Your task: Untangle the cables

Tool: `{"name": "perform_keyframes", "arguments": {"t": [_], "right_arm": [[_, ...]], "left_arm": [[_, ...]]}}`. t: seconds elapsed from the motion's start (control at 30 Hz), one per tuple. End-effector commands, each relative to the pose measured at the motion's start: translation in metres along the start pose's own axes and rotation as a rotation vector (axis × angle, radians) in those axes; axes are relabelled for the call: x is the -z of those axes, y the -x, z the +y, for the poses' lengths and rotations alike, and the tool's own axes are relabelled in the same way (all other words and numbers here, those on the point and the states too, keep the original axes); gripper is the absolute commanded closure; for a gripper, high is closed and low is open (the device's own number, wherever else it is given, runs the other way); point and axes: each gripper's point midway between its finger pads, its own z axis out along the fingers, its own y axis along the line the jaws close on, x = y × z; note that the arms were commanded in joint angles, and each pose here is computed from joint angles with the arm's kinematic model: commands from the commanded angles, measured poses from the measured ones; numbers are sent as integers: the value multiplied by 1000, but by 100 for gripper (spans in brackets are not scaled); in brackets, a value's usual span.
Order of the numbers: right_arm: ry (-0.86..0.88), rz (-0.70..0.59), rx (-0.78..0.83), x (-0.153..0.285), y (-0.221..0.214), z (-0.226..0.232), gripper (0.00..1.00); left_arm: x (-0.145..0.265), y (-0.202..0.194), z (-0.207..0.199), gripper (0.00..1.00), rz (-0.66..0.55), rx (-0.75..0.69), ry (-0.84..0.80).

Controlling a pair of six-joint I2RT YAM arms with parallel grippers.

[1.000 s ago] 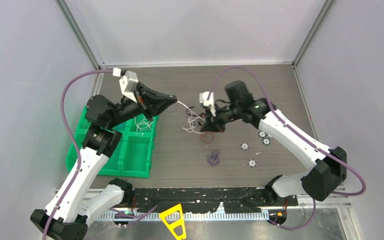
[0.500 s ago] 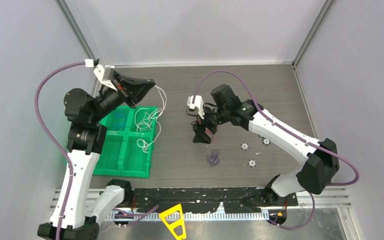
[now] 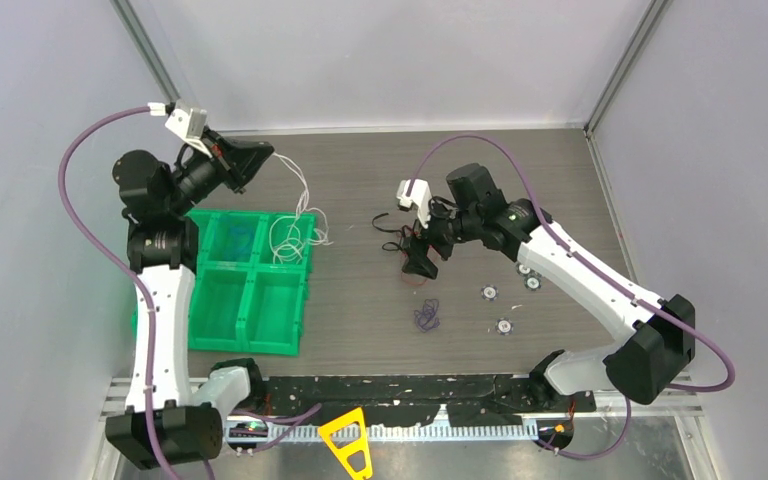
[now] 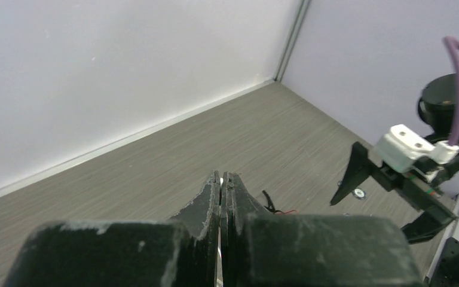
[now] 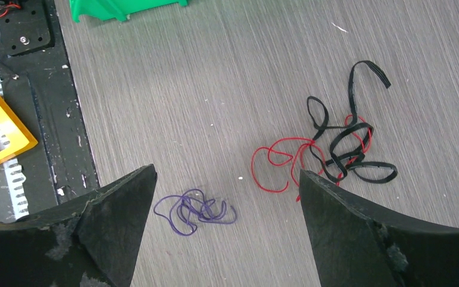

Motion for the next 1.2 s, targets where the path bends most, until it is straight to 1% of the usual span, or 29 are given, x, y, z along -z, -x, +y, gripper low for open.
{"name": "perform_keyframes", "arguments": {"t": [0.0,0.43,0.57,0.73,0.83,0.97,1.07,1.17], "right_arm": [[-28,-26,15,12,6,-3,5],[-6,-9,-3,7,1,-3,5],[-4,0,1,7,1,-4,5],[-4,14,0,6,-2,-5,5],[1,18,-4,4,-2,-5,5],[2,19,-7,2,-1,-6,5],[2,19,-6,2,-1,-6,5],[3,24,-8,2,-5,-5,5]], "left_arm": [[-4,17,17,100,-35,-93,-12],[0,4,57,100,-9,-125,61],[-2,22,66,100,-39,-172,79],[-8,50,64,100,-70,-184,57],[-9,51,67,100,-65,-193,60],[-9,27,81,100,-11,-190,81],[-6,-2,89,100,37,-189,84],[-2,-36,89,100,85,-146,67]]}}
